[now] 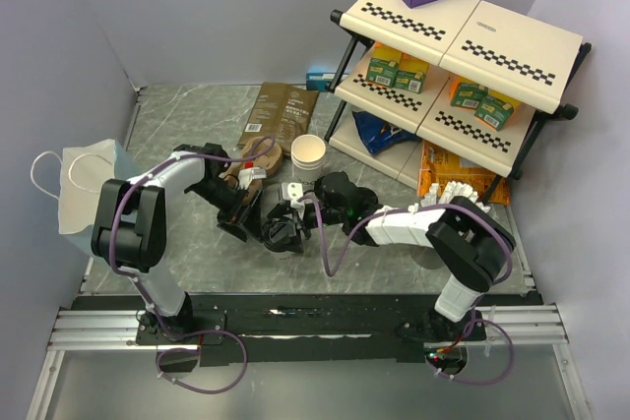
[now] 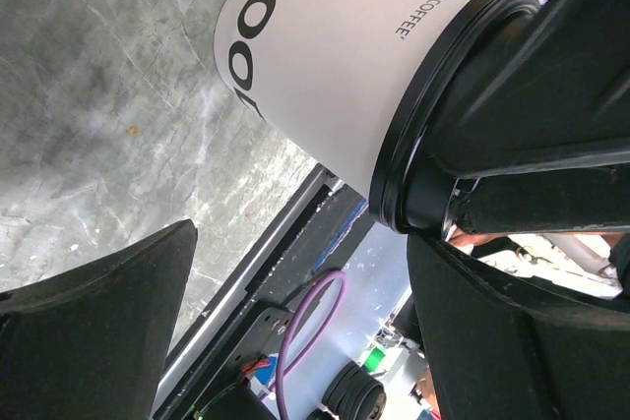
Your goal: Pack the takeout coffee
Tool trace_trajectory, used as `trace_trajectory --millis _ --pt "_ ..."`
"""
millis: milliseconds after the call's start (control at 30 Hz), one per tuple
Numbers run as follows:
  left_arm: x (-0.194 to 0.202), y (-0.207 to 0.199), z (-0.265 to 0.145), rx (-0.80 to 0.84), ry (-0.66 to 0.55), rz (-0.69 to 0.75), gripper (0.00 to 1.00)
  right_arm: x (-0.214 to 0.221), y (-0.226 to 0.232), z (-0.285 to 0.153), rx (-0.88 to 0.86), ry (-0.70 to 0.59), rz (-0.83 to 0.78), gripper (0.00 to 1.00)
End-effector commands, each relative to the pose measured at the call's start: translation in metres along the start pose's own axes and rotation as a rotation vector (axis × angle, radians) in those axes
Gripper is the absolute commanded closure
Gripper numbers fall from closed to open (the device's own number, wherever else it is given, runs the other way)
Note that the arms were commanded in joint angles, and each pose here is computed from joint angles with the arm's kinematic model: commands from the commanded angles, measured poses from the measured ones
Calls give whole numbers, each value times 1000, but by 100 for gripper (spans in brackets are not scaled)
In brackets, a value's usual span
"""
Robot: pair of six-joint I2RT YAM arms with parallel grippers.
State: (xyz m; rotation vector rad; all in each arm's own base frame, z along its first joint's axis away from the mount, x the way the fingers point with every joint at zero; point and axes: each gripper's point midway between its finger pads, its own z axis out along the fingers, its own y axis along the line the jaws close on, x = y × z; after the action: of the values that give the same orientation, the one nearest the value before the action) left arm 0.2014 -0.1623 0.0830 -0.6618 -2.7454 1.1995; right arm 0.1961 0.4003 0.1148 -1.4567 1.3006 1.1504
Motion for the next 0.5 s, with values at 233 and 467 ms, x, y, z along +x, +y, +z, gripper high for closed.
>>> trace_trajectory --millis 233,467 --pt "-47 14 -1 -155 -169 290 7 119 63 -16 -82 346 370 32" --pt "-57 -17 -31 -101 -281 402 4 105 54 -19 -73 367 320 23"
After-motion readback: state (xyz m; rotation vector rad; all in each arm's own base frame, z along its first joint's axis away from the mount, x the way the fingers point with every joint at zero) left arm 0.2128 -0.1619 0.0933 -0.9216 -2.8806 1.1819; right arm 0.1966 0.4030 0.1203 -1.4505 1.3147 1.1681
